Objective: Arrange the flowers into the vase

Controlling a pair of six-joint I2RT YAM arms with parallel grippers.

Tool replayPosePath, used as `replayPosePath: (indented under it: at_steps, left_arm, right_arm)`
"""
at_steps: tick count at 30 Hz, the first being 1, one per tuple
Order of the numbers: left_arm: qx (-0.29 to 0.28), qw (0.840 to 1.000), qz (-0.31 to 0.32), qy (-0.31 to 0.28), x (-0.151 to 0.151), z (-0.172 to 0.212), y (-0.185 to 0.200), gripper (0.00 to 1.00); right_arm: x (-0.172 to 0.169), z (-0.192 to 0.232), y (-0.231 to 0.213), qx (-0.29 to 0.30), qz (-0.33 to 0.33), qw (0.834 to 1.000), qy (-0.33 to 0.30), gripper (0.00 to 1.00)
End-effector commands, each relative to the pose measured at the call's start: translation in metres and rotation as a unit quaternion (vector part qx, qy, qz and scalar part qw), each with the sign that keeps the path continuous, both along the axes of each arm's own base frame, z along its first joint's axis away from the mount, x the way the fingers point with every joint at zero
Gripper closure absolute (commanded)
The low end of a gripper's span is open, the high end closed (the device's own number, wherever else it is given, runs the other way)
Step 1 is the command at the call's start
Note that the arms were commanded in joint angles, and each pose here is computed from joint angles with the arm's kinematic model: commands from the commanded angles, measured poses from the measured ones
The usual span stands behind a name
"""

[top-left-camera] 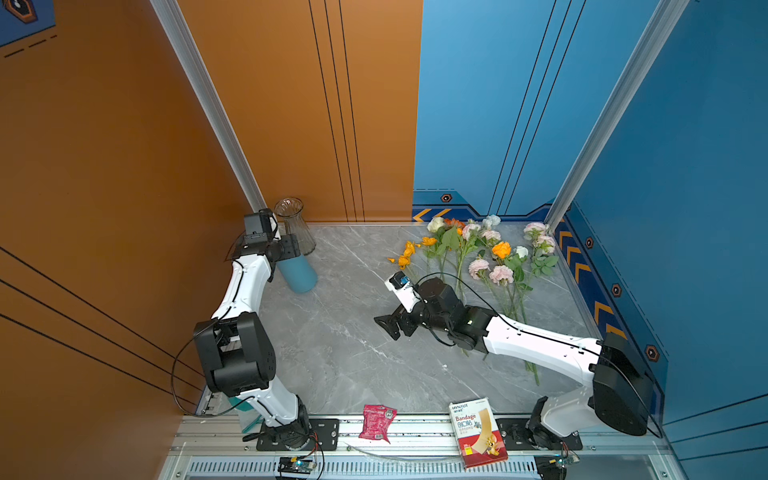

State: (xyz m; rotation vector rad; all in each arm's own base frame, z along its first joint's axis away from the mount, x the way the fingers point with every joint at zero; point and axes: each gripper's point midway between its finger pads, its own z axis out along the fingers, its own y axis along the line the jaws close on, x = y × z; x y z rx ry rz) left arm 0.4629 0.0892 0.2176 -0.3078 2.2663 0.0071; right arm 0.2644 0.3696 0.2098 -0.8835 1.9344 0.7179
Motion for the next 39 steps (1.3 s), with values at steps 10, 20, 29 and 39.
replayPosePath:
  at_steps: [10, 20, 29, 39]
  left_arm:
    - [0.01, 0.973, -0.185, -0.136, -0.041, 0.092, -0.168, 0.81]
    - [0.031, 0.945, -0.308, -0.105, -0.083, 0.06, -0.28, 0.81]
    - [0.066, 0.925, -0.365, -0.08, -0.113, 0.038, -0.325, 0.81]
    - [0.071, 0.911, -0.404, -0.052, -0.129, 0.011, -0.34, 0.81]
  right_arm:
    - [0.022, -0.022, -0.094, 0.009, -0.124, 0.992, 0.031, 0.0]
    - [0.02, -0.041, -0.141, 0.004, -0.173, 0.984, 0.052, 0.0]
    - [0.019, -0.049, -0.156, -0.001, -0.187, 0.981, 0.059, 0.0]
    - [0.021, -0.052, -0.158, -0.001, -0.184, 0.98, 0.071, 0.0]
